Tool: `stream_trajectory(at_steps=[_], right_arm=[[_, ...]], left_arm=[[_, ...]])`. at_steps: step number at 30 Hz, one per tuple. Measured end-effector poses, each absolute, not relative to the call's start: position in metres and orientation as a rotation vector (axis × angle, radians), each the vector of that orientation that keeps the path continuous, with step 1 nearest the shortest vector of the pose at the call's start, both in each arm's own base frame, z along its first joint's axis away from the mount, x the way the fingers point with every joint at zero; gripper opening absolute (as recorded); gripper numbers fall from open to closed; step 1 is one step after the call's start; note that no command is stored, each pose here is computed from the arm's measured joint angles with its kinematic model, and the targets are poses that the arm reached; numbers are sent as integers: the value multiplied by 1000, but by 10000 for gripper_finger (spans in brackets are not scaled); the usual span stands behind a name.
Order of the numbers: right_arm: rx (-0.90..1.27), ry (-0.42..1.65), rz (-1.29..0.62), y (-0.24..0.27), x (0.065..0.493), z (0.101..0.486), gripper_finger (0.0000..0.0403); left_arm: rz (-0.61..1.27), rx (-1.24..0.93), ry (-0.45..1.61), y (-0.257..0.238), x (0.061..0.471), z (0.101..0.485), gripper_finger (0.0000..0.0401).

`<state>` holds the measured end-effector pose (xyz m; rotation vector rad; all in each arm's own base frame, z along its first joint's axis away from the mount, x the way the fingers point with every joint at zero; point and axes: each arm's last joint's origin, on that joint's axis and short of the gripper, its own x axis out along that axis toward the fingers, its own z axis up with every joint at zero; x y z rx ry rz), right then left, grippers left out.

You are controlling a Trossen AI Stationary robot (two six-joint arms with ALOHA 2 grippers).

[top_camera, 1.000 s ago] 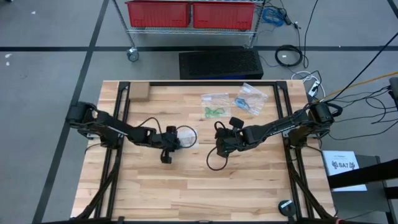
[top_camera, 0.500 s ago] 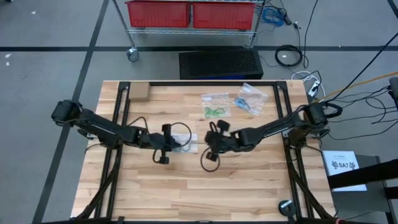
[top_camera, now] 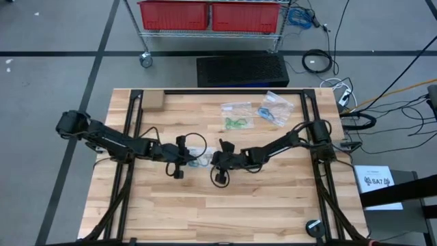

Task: Sort rubber bands
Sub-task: Move the transparent zip bags to the center of the table

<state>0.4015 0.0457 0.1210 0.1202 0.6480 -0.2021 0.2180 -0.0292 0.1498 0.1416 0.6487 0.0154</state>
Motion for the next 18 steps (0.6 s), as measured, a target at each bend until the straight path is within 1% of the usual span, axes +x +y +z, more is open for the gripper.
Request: stream_trajectory(at_steps=[5,12,18], right_arm=[[169,689,-204,46,402,102,0],[179,688,-183,47,404,100,0],[179,696,-180,47,403,100,0]], left_arm=[[-7,149,639,-30,220,147,2],[31,213,757,-23,226,121,2],[155,302,777,-15,233,107,2]])
